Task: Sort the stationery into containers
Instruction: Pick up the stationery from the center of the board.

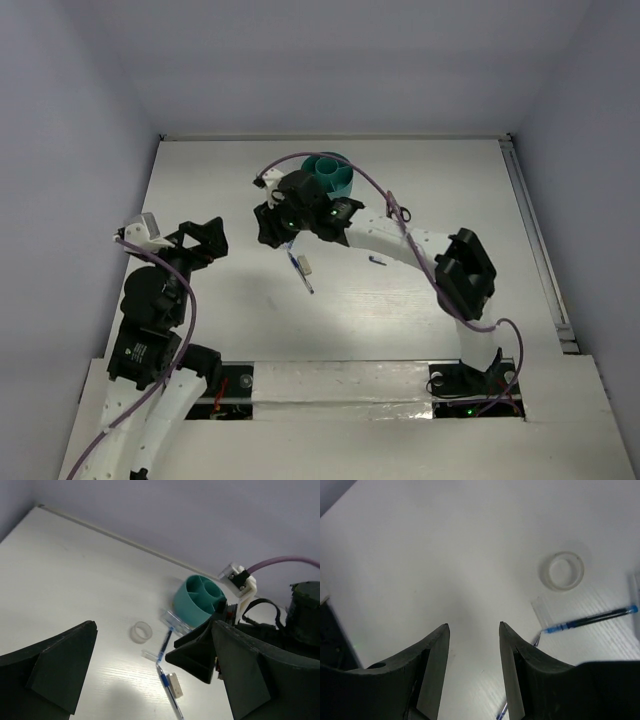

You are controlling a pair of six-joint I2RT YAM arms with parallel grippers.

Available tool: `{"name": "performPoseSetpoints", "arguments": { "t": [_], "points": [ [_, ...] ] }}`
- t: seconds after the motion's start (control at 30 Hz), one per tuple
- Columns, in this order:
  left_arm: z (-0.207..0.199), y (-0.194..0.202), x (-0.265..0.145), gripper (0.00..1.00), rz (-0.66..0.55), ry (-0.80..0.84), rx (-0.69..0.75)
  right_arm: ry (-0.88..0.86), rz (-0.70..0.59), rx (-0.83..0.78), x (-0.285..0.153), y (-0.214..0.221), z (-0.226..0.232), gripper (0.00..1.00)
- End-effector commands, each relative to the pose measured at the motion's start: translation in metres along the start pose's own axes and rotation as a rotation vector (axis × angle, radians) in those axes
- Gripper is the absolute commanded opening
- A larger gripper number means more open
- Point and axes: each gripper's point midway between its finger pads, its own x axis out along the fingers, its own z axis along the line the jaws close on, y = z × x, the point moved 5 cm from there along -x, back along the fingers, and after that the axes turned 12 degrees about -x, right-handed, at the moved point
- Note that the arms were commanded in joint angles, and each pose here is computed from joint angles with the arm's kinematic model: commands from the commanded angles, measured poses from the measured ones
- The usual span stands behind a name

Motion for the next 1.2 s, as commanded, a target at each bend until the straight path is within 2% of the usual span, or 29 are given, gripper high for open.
{"name": "performPoseSetpoints", "arguments": {
  "t": [0.0,0.07,0.17,0.23,0.37,0.6,1.17],
  "points": [
    [0.011,-0.029,-0.008,0.99,-0.156,-0.141,-0.094,0.052,0.05,-0.047,0.025,-0.005,-0.003,0.5],
    [0.012,-0.029,-0.009,0.99,-0.161,-0.145,-0.096,0.062,0.041,-0.056,0.034,-0.014,-0.006,0.5],
    [0.013,-0.028,-0.008,0.99,-0.159,-0.149,-0.097,0.111,0.114,-0.052,0.055,0.004,-0.017,0.49],
    [0.012,-0.028,-0.008,0.99,-0.158,-0.142,-0.097,0.133,0.102,-0.057,0.061,-0.005,-0.021,0.48],
    [0.01,-0.028,-0.008,0.99,-0.152,-0.127,-0.096,0.176,0.158,-0.067,0.086,0.011,-0.031,0.44],
    [0.007,-0.026,-0.007,0.99,-0.138,-0.105,-0.092,0.291,0.182,-0.114,0.102,0.019,-0.051,0.45],
    [0.004,-0.024,-0.005,0.99,-0.119,-0.079,-0.075,0.326,0.198,-0.202,0.135,0.034,-0.066,0.41]
  ]
}}
